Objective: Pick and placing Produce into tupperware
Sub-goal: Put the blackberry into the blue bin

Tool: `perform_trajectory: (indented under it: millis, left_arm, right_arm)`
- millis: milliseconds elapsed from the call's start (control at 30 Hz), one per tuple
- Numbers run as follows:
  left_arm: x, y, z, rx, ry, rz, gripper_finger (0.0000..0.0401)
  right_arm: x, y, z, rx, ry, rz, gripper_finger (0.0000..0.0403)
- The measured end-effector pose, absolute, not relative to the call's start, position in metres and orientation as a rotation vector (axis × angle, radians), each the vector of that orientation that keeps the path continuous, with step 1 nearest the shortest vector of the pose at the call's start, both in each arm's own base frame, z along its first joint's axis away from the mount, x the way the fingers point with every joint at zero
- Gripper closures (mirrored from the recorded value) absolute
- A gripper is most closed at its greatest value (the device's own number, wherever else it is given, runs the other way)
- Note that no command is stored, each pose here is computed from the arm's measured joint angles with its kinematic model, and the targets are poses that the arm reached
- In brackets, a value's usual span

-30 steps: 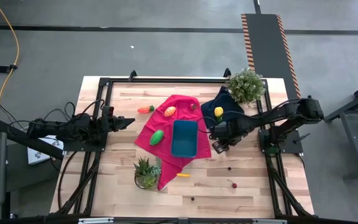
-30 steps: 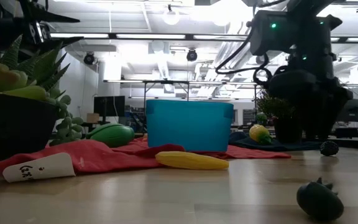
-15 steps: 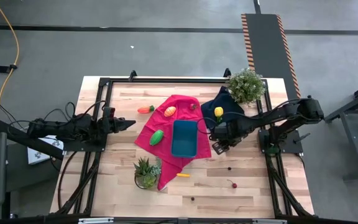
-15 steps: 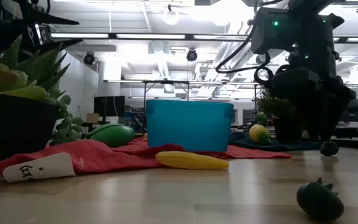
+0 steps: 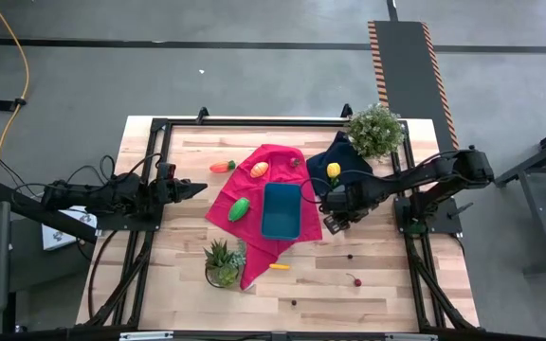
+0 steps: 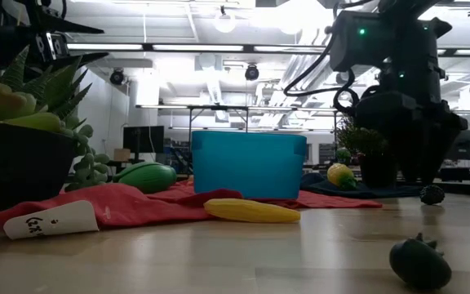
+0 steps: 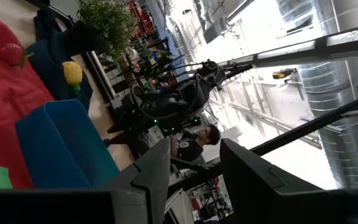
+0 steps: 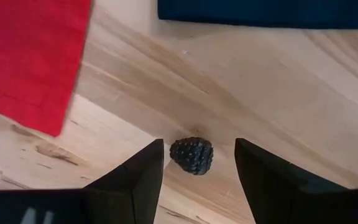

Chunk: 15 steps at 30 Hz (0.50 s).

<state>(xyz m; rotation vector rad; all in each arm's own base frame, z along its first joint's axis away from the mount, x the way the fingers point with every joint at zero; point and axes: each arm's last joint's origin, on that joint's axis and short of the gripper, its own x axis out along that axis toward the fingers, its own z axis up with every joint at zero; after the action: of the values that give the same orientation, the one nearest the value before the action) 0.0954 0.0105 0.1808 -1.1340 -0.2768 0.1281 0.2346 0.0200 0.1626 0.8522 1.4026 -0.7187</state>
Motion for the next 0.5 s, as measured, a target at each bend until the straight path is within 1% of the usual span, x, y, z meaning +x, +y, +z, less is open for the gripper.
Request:
perform_trajectory:
  millis: [500]
  left_arm:
    - [0.0954, 0.0105, 0.1809, -1.134, -0.277, 0.128, 0.0272]
  right_arm:
    - [0.2358, 0.0243, 0.158, 0.846, 1.423, -0.719, 0.0213]
